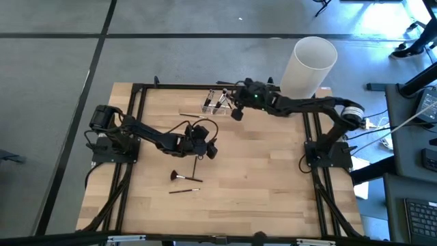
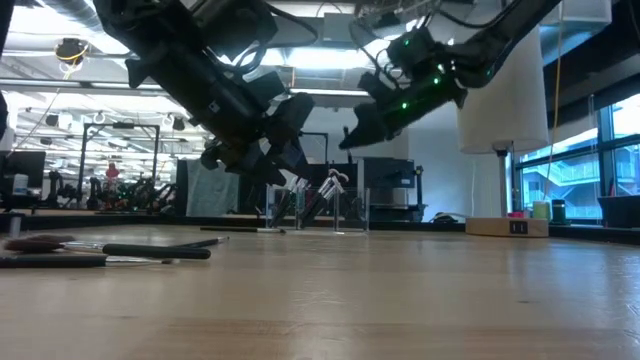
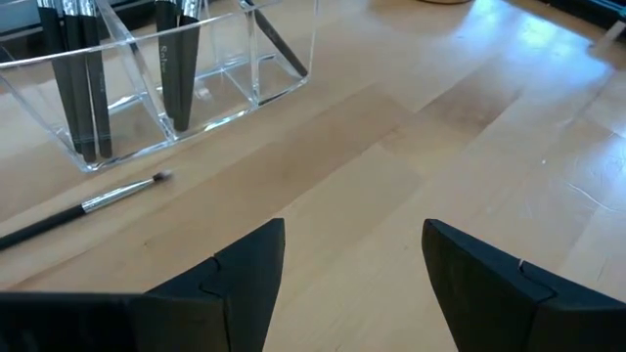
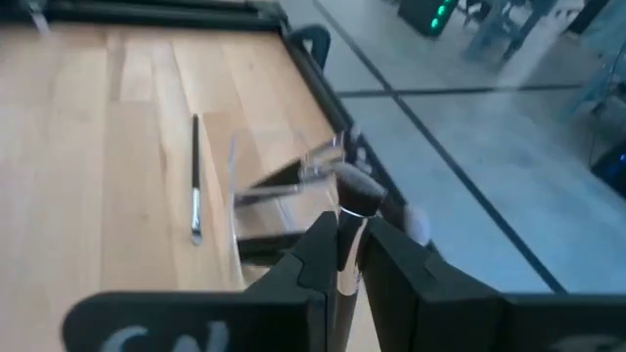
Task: Pick & Place Makeup Brushes
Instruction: Put the eyeshadow brush into the transparent organizer, then put the liner brush into the transparent organizer
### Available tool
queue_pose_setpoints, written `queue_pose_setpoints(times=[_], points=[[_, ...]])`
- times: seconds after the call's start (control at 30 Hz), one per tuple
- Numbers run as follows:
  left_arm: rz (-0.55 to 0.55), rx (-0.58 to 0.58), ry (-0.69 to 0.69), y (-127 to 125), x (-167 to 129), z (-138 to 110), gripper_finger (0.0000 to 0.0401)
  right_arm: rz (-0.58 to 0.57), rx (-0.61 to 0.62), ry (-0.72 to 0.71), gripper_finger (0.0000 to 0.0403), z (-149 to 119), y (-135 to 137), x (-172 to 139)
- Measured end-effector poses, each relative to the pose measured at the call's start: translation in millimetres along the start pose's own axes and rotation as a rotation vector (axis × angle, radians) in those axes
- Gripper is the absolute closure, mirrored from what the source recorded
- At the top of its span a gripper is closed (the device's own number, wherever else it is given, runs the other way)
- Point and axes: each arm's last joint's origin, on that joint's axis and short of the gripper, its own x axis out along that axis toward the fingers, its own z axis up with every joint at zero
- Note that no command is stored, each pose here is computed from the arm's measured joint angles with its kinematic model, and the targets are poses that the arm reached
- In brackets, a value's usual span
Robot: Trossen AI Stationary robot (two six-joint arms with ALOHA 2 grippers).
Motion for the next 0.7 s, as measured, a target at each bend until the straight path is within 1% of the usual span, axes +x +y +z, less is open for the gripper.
queue_pose_setpoints(times=[0.1,0.17,0.3,0.4,0.53,0.63,0.7], points=[[0.000,0.000,0.000,0,0,0,0.0164,0.015,0.000,0.015,0.0353,-6,2,6],[0.000,0.000,0.000,0,0,0,0.0164,0.046,0.017,0.017,0.0340,-8,4,8],[0.001,-0.006,0.000,0,0,0,0.0164,0.057,0.055,0.022,0.0296,-9,5,8],[0.000,-0.007,0.000,0,0,0,0.0164,0.028,0.077,0.021,0.0260,-5,3,4],[-0.001,-0.008,0.001,0,0,0,0.0164,-0.020,0.155,-0.008,0.0228,6,-2,-8],[-0.003,-0.007,0.004,0,0,0,0.0164,-0.017,0.207,-0.033,0.0223,19,-4,-25],[-0.004,-0.003,0.011,0,0,0,0.0164,0.010,0.228,-0.039,0.0226,28,-4,-40]])
